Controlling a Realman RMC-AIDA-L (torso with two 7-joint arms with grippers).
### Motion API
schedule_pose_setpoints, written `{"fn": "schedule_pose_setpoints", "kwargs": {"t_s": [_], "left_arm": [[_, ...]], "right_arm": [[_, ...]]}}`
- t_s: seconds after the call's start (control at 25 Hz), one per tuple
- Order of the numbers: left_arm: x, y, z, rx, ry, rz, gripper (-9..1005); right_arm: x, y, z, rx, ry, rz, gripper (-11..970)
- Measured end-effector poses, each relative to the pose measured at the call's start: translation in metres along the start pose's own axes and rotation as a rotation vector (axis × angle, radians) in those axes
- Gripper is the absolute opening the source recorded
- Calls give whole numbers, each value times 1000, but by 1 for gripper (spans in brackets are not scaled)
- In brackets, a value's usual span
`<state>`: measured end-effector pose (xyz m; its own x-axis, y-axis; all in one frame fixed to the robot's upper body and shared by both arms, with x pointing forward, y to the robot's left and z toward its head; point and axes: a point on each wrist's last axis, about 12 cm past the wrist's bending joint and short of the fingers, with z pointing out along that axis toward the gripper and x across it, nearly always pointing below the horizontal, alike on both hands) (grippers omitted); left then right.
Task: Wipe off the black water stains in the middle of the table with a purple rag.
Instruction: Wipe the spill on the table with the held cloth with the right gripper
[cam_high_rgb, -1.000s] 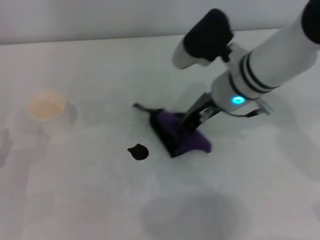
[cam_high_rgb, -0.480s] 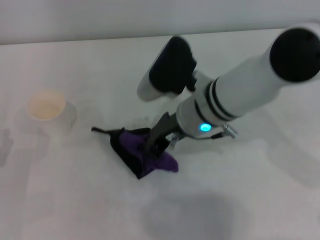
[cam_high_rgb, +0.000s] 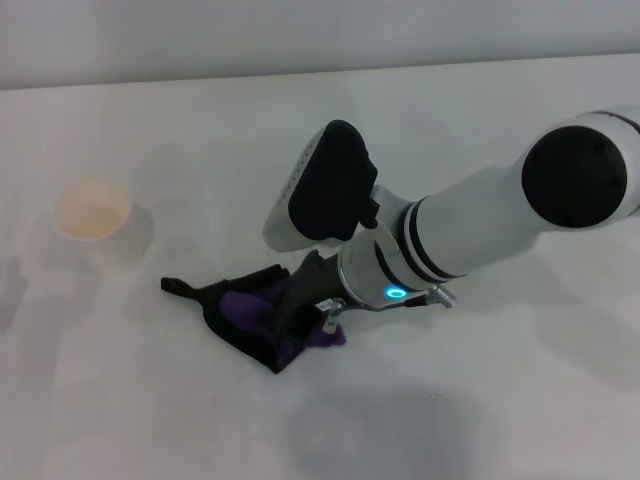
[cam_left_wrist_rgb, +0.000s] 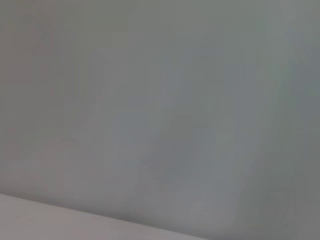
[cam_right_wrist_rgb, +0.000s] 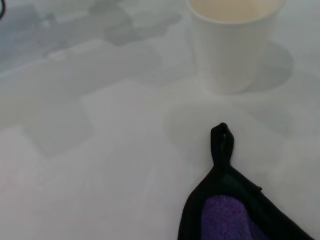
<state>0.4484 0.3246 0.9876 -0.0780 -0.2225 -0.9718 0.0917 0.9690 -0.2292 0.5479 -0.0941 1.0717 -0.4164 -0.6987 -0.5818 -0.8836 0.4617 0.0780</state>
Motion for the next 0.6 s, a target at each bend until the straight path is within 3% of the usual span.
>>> {"fn": "schedule_pose_setpoints", "kwargs": {"t_s": [0.16,0.6], "left_arm": [[0,0,0,0,0,-1,887],[-1,-1,0,4,-7,-2,888]], "right_arm": [[1,-5,5,41,-45,-10,96],[10,-36,5,194,-110,33,93]]}}
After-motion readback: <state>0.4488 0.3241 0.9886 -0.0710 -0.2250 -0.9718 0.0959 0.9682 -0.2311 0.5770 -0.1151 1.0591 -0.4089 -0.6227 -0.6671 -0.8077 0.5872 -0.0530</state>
